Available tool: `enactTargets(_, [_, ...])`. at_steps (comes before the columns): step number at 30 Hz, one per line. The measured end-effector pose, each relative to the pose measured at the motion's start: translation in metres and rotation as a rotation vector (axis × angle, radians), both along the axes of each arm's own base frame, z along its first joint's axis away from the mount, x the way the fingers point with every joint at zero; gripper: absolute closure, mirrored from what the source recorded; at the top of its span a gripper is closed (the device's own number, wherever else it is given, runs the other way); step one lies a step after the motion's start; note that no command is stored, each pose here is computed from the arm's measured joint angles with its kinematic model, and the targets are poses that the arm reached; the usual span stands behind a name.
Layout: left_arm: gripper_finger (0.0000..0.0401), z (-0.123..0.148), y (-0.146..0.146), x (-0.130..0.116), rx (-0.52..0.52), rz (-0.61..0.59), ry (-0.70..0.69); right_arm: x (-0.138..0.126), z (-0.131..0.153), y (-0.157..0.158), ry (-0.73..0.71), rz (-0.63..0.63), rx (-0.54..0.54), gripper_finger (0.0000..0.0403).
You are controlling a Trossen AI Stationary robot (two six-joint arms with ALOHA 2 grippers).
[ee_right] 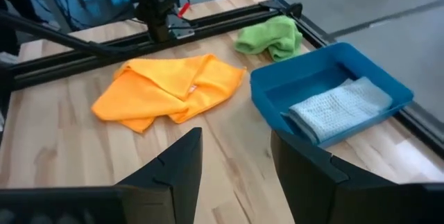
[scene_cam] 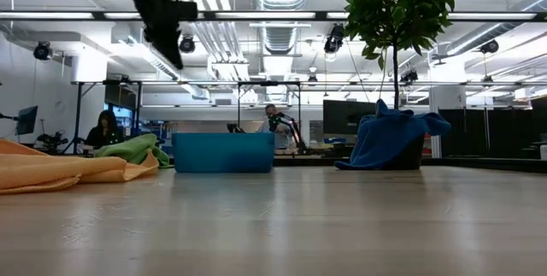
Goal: Fold microfiber towels
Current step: Fold the orange microfiber cloth
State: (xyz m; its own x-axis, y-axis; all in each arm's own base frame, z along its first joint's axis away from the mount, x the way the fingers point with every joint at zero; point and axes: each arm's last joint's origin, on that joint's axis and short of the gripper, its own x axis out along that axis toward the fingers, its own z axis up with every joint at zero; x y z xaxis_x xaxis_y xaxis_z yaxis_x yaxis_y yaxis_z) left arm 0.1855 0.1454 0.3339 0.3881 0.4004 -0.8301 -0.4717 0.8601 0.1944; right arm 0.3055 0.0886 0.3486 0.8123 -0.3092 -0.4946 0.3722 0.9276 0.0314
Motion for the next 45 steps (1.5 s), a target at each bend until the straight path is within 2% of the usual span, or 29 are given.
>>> enactTargets(3, [0.0373, -0.012, -0.002, -0.001, -0.086, 0.063, 0.032, -0.004, 0.004, -0.001, -0.009, 0.006, 0.006, 0.0236])
enactTargets(5, [0.0348, -0.020, -0.006, 0.000, -0.183, 0.055, 0.061, -0.007, 0.007, -0.001, -0.016, 0.014, 0.029, 0.0236])
enactTargets(8, [0.0306, -0.037, -0.014, 0.007, -0.327, -0.015, 0.109, -0.012, 0.007, 0.002, -0.001, 0.018, 0.053, 0.0236])
enactTargets(10, [0.0279, -0.047, -0.021, 0.012, -0.368, -0.101, 0.132, -0.014, 0.006, 0.005, 0.014, 0.024, 0.058, 0.0236])
enactTargets(14, [0.0245, -0.071, -0.029, 0.022, -0.324, -0.326, 0.262, -0.016, 0.004, 0.010, 0.019, 0.030, 0.074, 0.0236])
enactTargets(16, [0.0239, -0.083, -0.033, 0.025, -0.286, -0.457, 0.350, -0.017, 0.002, 0.013, 0.024, 0.034, 0.079, 0.0236])
enactTargets(19, [0.0237, -0.102, -0.033, 0.030, -0.231, -0.579, 0.470, -0.019, 0.002, 0.020, 0.024, 0.056, 0.082, 0.0236])
enactTargets(22, [0.0237, -0.118, -0.030, 0.037, -0.199, -0.643, 0.530, -0.022, 0.002, 0.026, 0.018, 0.065, 0.107, 0.0236])
enactTargets(27, [0.0237, -0.137, -0.020, 0.049, -0.120, -0.634, 0.622, -0.026, 0.001, 0.035, 0.018, 0.060, 0.155, 0.0236])
enactTargets(29, [0.0237, -0.142, -0.018, 0.053, -0.127, -0.640, 0.620, -0.029, 0.001, 0.038, 0.023, 0.063, 0.166, 0.0236])
enactTargets(36, [0.0241, -0.166, -0.019, 0.057, -0.266, -0.683, 0.638, -0.034, -0.002, 0.044, 0.041, 0.047, 0.203, 0.0236])
enactTargets(39, [0.0279, -0.170, -0.019, 0.058, -0.270, -0.675, 0.660, -0.035, -0.003, 0.046, 0.041, 0.045, 0.214, 0.0236])
enactTargets(43, [0.0380, -0.163, -0.021, 0.058, -0.262, -0.661, 0.663, -0.035, -0.003, 0.046, 0.041, 0.045, 0.214, 0.0236])
enactTargets(45, [0.0390, -0.156, -0.022, 0.056, -0.264, -0.621, 0.650, -0.035, -0.002, 0.046, 0.040, 0.044, 0.213, 0.0236])
